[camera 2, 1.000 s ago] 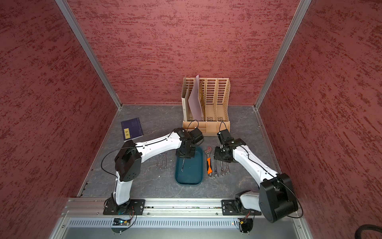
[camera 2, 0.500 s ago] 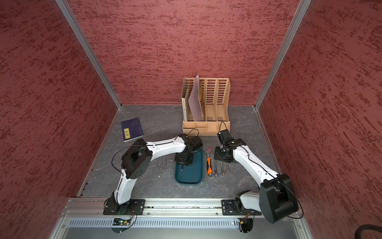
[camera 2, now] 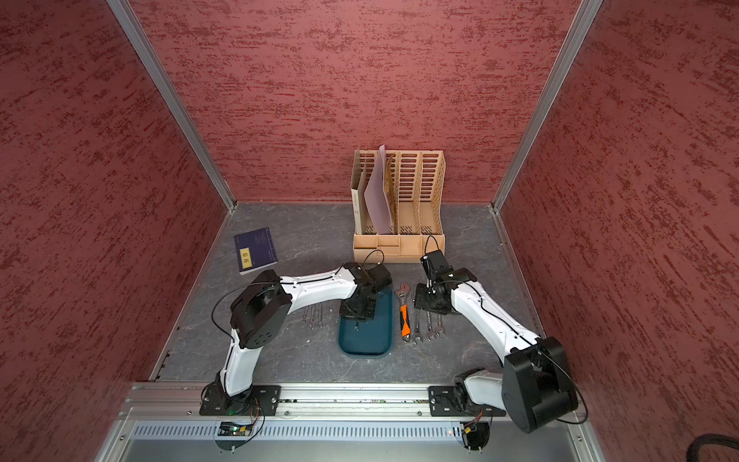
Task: Take out the wrench from the storage box
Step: Pick up the wrench from the storage box.
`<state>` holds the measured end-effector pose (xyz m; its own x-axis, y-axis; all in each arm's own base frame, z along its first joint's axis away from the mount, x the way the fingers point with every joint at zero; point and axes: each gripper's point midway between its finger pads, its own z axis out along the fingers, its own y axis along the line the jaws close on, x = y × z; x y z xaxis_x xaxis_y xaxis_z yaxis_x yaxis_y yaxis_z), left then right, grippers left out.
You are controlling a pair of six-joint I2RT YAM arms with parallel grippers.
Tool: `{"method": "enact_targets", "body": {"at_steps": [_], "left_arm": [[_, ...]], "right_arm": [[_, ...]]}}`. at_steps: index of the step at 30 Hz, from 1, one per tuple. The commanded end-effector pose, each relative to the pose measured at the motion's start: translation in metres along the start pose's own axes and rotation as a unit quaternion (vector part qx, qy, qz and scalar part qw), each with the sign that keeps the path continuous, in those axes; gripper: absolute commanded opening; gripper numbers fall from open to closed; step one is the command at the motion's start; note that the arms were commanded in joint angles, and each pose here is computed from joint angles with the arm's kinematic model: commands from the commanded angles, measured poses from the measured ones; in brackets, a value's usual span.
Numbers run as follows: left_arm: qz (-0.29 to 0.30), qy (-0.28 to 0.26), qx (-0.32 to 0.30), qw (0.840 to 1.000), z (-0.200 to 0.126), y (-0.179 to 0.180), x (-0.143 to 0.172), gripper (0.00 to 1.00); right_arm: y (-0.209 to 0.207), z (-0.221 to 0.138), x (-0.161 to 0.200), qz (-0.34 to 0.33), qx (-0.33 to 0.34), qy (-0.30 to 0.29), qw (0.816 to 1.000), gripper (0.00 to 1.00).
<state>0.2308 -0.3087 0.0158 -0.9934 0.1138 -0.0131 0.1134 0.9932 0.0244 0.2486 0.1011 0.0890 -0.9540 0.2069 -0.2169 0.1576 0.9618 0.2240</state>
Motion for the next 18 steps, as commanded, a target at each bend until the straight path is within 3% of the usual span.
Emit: {"method": "enact_targets", "body": {"at_steps": [1,8,18], "left_arm": [[-0.002,-0.002,-0.017,1.0,0.031,0.004,0.001,0.1],[0.001,-0.017,-0.011,1.0,0.02,0.0,-0.002,0.08],[0.007,-0.048,0.006,0.999,-0.024,-0.003,-0.009,0.08]], "right_arm": [[-0.001,-0.007,-0.006,0.002,0.001,-0.016,1.0,0.52],[-0.001,-0.007,-0.005,0.003,0.001,-0.017,1.0,0.52],[0.0,-0.01,-0.006,0.002,0.0,-0.02,1.0,0.52]]}}
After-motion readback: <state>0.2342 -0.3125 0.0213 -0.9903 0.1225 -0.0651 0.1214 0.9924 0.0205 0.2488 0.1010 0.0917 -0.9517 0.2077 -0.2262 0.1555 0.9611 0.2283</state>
